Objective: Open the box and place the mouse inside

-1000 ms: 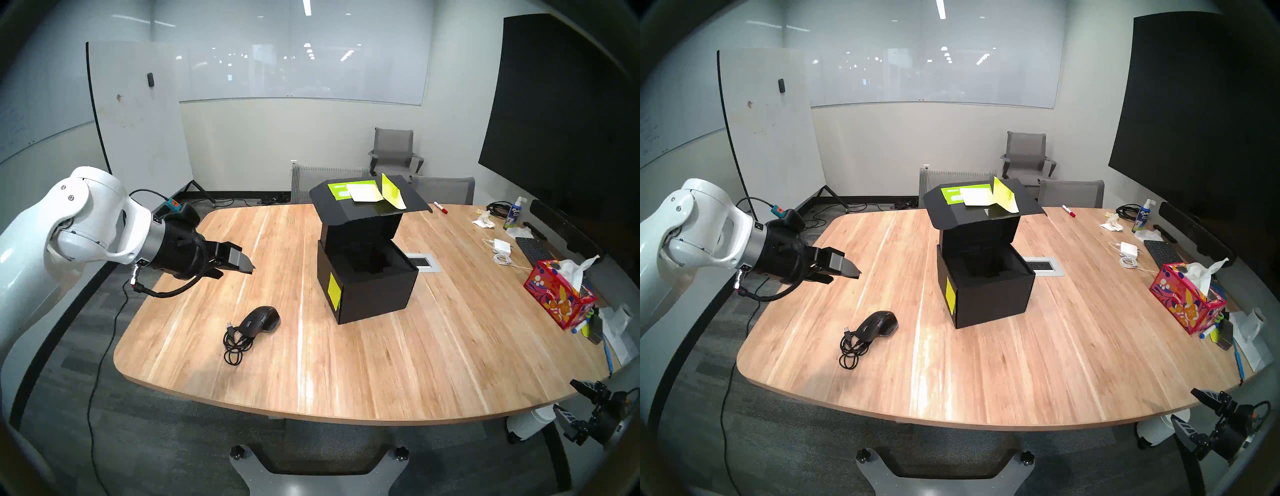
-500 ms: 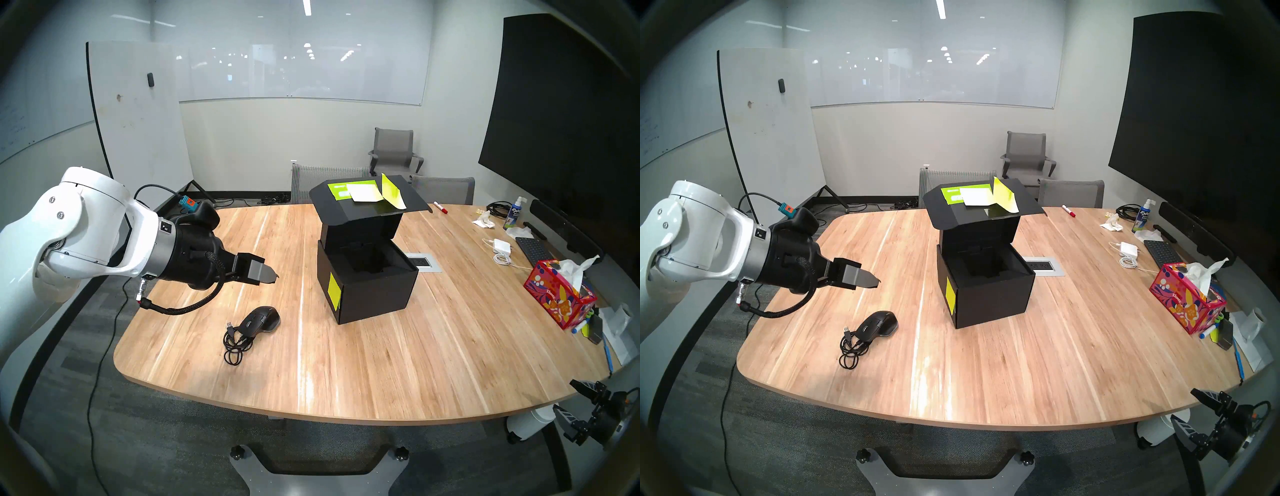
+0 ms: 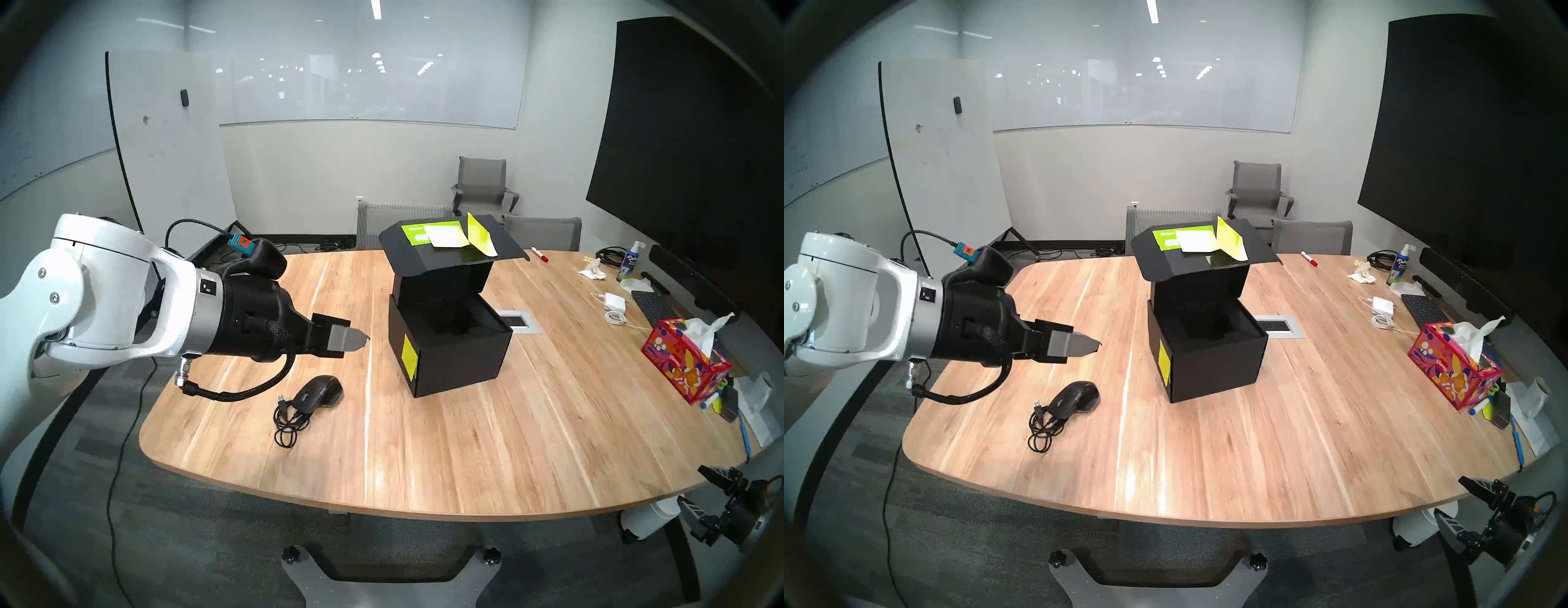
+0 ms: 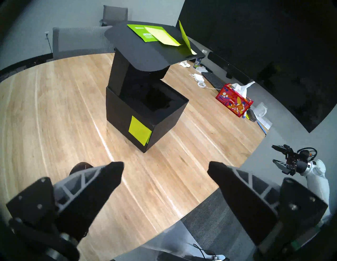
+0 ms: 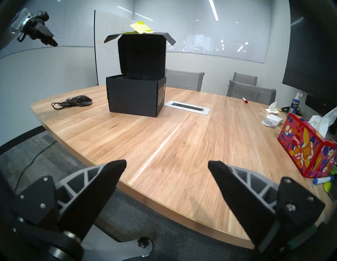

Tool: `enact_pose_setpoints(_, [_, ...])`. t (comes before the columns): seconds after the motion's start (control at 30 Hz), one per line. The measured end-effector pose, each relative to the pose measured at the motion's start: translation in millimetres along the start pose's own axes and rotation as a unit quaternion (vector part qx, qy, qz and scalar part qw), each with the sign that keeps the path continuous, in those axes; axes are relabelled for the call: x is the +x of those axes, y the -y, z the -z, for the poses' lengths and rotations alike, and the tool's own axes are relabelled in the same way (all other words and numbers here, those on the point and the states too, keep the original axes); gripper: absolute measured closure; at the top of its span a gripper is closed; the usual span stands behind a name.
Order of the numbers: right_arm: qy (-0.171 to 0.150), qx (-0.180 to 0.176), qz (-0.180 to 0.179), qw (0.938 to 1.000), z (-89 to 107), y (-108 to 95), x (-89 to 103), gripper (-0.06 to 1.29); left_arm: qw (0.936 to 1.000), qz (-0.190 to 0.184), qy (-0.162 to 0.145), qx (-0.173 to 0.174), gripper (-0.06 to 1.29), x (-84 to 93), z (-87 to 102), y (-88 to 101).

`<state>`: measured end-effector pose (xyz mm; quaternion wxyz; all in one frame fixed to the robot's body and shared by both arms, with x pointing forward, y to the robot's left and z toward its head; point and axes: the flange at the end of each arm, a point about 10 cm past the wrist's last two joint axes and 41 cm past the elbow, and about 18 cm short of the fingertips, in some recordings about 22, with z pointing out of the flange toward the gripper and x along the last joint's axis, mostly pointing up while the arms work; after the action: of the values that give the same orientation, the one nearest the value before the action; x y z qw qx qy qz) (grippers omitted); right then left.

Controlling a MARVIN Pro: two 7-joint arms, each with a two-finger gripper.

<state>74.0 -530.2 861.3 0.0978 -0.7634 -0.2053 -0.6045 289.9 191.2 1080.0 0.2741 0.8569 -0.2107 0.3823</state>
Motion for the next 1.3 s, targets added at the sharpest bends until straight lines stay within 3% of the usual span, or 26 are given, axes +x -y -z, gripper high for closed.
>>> enact_pose_setpoints(0.83, [0.000, 0.000, 0.000, 1.0000, 0.0, 0.0, 0.0, 0.00, 0.9946, -0.005, -0.038, -0.097, -0.03, -1.8, -4.7, -16.7])
enact_pose_setpoints(1.3, [-0.001, -0.001, 0.000, 1.0000, 0.1, 0.0, 0.1, 0.00, 0.9914, -0.023, -0.051, -0.119, -0.03, -1.8, -4.7, -20.0])
